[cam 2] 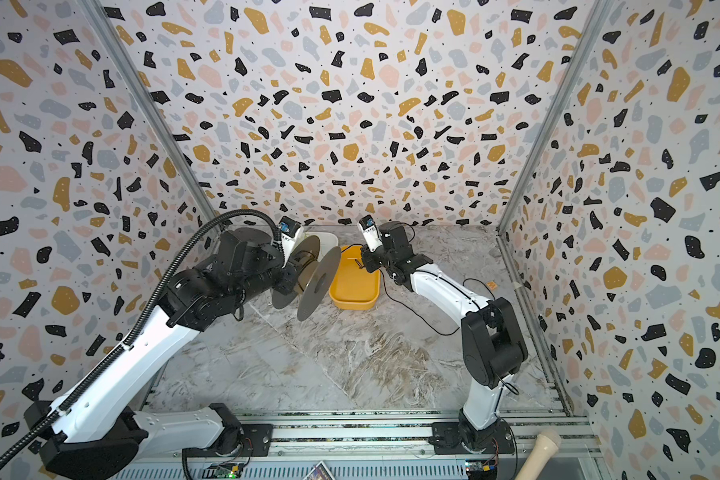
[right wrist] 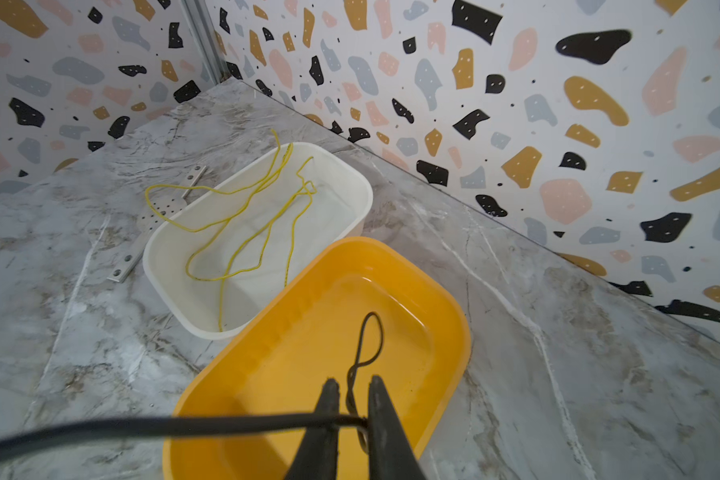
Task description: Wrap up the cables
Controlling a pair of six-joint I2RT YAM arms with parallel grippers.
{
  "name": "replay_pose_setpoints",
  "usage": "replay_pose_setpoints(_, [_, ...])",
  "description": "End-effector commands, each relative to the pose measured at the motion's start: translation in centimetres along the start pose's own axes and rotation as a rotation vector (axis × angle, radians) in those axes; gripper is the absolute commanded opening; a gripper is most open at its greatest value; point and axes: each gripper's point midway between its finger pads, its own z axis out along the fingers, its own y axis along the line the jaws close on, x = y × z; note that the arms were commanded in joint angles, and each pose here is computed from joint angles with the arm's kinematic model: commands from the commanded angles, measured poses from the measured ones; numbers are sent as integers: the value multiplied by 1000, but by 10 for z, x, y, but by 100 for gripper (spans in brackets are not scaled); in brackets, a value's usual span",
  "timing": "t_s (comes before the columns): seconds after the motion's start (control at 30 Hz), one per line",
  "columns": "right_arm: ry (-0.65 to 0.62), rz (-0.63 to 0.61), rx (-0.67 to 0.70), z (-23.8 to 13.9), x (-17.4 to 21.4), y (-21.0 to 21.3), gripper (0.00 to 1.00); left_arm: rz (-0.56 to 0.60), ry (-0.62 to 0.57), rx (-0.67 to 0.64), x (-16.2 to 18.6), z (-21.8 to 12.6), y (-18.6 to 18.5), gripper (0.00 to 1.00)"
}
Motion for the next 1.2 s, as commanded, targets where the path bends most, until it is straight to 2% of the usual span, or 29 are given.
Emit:
replay_pose_setpoints(0.0, [-30, 27, -33, -2, -2, 4, 15, -75, -187, 25, -52, -33, 6, 0])
replay_pose_setpoints(0.33, [-41, 99, -109, -1, 19, 19, 15, -152, -259, 117, -91, -42, -1, 0])
replay_pose_setpoints(0.57, [-43, 118, -129, -7, 25, 23, 17, -178, -238, 90, -88, -30, 7, 0])
replay_pose_setpoints(0.83, [-49, 149, -249, -15, 23, 44, 18, -338, -251, 84, -91, -14, 35, 0])
replay_pose_setpoints(0.97, [-50, 144, -248, -19, 26, 48, 30, -342, -259, 87, -96, -19, 38, 0])
replay_pose_setpoints(1.17, [-55, 106, -135, -33, 26, 31, 64, -331, -270, 73, -98, -31, 42, 0])
